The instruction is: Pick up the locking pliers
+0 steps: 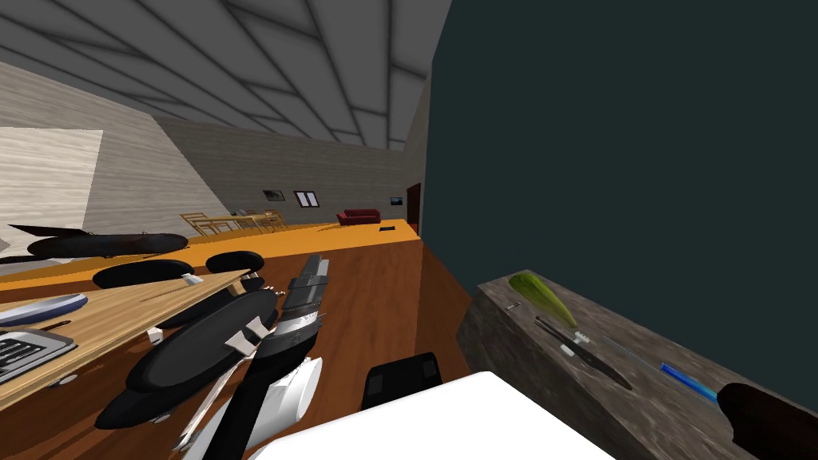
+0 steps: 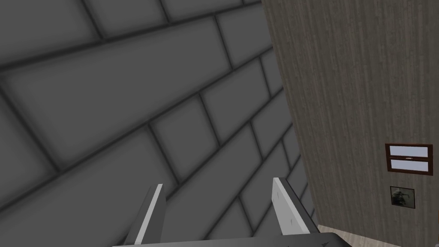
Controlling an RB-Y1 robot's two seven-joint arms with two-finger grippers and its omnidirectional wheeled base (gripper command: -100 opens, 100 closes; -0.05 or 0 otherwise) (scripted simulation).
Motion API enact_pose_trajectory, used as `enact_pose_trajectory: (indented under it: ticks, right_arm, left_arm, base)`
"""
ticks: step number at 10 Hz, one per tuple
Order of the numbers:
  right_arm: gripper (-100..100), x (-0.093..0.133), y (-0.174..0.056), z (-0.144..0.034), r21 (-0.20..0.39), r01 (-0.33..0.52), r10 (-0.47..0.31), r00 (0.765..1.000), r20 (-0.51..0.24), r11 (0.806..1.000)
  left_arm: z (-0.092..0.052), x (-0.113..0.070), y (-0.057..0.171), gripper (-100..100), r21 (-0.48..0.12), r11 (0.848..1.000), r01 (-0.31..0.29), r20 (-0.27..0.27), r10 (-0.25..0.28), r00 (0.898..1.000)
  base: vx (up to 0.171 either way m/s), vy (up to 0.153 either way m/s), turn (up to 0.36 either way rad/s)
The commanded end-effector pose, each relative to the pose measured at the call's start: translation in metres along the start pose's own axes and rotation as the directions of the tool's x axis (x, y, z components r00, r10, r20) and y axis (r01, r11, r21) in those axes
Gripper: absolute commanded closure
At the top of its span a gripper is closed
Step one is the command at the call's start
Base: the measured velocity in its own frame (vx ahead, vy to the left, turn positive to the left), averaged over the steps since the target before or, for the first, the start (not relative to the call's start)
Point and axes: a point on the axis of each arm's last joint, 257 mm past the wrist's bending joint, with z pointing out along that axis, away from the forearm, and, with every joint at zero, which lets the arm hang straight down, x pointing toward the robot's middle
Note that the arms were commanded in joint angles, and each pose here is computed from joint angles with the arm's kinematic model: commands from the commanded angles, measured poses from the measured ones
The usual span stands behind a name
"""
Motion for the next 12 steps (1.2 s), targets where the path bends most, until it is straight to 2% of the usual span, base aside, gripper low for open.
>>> enact_pose_trajectory:
  ticks: [1, 2, 4, 5, 7, 8, 10, 11, 12]
  right_arm:
    - [-100, 0.007, -0.026, -0.017, 0.050, 0.050, -0.047, 0.997, -0.060, 0.997]
    - [-100, 0.004, -0.027, -0.017, 0.048, 0.061, -0.057, 0.996, -0.066, 0.997]
    - [-100, 0.012, -0.064, -0.046, 0.117, 0.141, -0.121, 0.979, -0.161, 0.983]
    - [-100, 0.005, -0.065, -0.046, 0.112, 0.162, -0.142, 0.975, -0.172, 0.980]
    - [-100, 0.001, -0.096, -0.071, 0.156, 0.252, -0.207, 0.943, -0.261, 0.955]
    - [-100, -0.004, -0.096, -0.070, 0.151, 0.265, -0.219, 0.938, -0.267, 0.952]
    - [-100, -0.019, -0.120, -0.088, 0.172, 0.358, -0.286, 0.895, -0.341, 0.918]
    - [-100, -0.021, -0.120, -0.088, 0.170, 0.363, -0.290, 0.893, -0.343, 0.916]
    - [-100, -0.032, -0.129, -0.094, 0.173, 0.407, -0.323, 0.870, -0.374, 0.897]
  left_arm:
    - [0.000, 0.000, 0.000, 0, 0.000, 1.000, 0.000, 0.000, 0.000, 1.000]
    - [0.000, 0.000, 0.000, 0, 0.000, 1.000, 0.000, 0.000, 0.000, 1.000]
    - [0.000, 0.000, 0.000, 0, 0.000, 1.000, 0.000, 0.000, 0.000, 1.000]
    - [0.000, 0.000, 0.000, 0, 0.000, 1.000, 0.000, 0.000, 0.000, 1.000]
    - [0.000, 0.000, 0.000, 0, 0.000, 1.000, 0.000, 0.000, 0.000, 1.000]
    - [0.000, 0.000, 0.000, 0, 0.000, 1.000, 0.000, 0.000, 0.000, 1.000]
    - [0.000, 0.000, 0.000, 0, 0.000, 1.000, 0.000, 0.000, 0.000, 1.000]
    - [0.000, 0.000, 0.000, 0, 0.000, 1.000, 0.000, 0.000, 0.000, 1.000]
    - [0.000, 0.000, 0.000, 0, 0.000, 1.000, 0.000, 0.000, 0.000, 1.000]
  base:
    - [0.081, 0.078, 0.049]
    - [0.066, 0.057, 0.026]
    - [0.085, 0.059, 0.050]
    - [0.074, 0.042, 0.020]
    - [0.089, 0.029, 0.044]
    - [0.071, 0.003, 0.015]
    - [0.070, 0.001, 0.043]
    - [0.072, -0.006, 0.025]
    - [0.073, -0.013, 0.034]
